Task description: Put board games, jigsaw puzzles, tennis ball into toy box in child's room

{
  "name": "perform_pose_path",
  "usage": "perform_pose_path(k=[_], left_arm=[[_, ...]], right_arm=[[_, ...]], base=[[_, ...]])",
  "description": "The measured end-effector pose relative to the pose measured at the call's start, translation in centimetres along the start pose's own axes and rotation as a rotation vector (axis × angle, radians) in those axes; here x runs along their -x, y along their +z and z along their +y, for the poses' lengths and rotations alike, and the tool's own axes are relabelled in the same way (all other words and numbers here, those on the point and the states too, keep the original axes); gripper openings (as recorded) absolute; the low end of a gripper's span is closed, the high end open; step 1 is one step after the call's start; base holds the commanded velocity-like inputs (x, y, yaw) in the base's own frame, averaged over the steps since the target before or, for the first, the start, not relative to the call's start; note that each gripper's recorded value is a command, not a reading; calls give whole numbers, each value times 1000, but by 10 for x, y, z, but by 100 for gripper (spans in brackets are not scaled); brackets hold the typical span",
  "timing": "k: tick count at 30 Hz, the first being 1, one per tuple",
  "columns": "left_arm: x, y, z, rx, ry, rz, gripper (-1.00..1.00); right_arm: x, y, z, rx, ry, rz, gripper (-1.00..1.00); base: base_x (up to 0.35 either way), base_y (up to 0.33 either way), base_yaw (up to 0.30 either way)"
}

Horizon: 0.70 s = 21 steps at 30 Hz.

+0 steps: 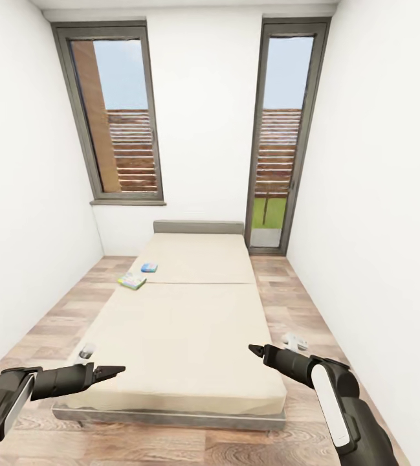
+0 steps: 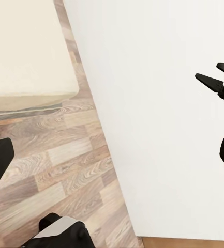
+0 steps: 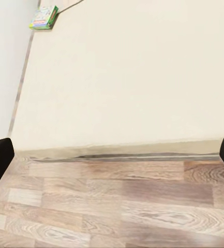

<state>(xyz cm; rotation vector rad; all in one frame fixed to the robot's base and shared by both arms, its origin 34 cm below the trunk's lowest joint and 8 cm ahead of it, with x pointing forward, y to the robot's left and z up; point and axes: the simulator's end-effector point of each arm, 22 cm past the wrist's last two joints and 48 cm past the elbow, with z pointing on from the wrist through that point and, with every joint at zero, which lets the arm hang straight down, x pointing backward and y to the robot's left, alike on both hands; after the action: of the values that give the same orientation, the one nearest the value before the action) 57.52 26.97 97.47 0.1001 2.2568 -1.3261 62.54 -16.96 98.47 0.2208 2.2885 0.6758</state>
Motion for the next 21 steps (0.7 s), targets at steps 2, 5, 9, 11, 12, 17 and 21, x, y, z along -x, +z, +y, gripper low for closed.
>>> perform_pose_path(k=[2, 5, 9, 11, 12, 17, 21], left_arm=[[0, 0, 0, 0, 0, 0, 100], [0, 0, 0, 0, -1, 0, 100], [0, 0, 0, 0, -1, 0, 100], [0, 0, 0, 0, 0, 0, 100], [0, 0, 0, 0, 0, 0, 100], [0, 0, 0, 0, 1, -1, 100], [0, 0, 0, 0, 2, 0, 100]], right_arm=[[0, 0, 0, 0, 0, 0, 100], [0, 1, -1, -1, 1, -1, 100], [0, 1, -1, -1, 1, -1, 100], [0, 1, -1, -1, 1, -2, 100], [0, 1, -1, -1, 1, -2, 100], [0, 1, -1, -2, 1, -2, 100], [0, 1, -1, -3, 1, -2, 100]], base=[[39, 91, 0], [25, 108, 0], [90, 168, 0], [167, 198, 0], [211, 180, 0], [254, 93, 0], [243, 46, 0]])
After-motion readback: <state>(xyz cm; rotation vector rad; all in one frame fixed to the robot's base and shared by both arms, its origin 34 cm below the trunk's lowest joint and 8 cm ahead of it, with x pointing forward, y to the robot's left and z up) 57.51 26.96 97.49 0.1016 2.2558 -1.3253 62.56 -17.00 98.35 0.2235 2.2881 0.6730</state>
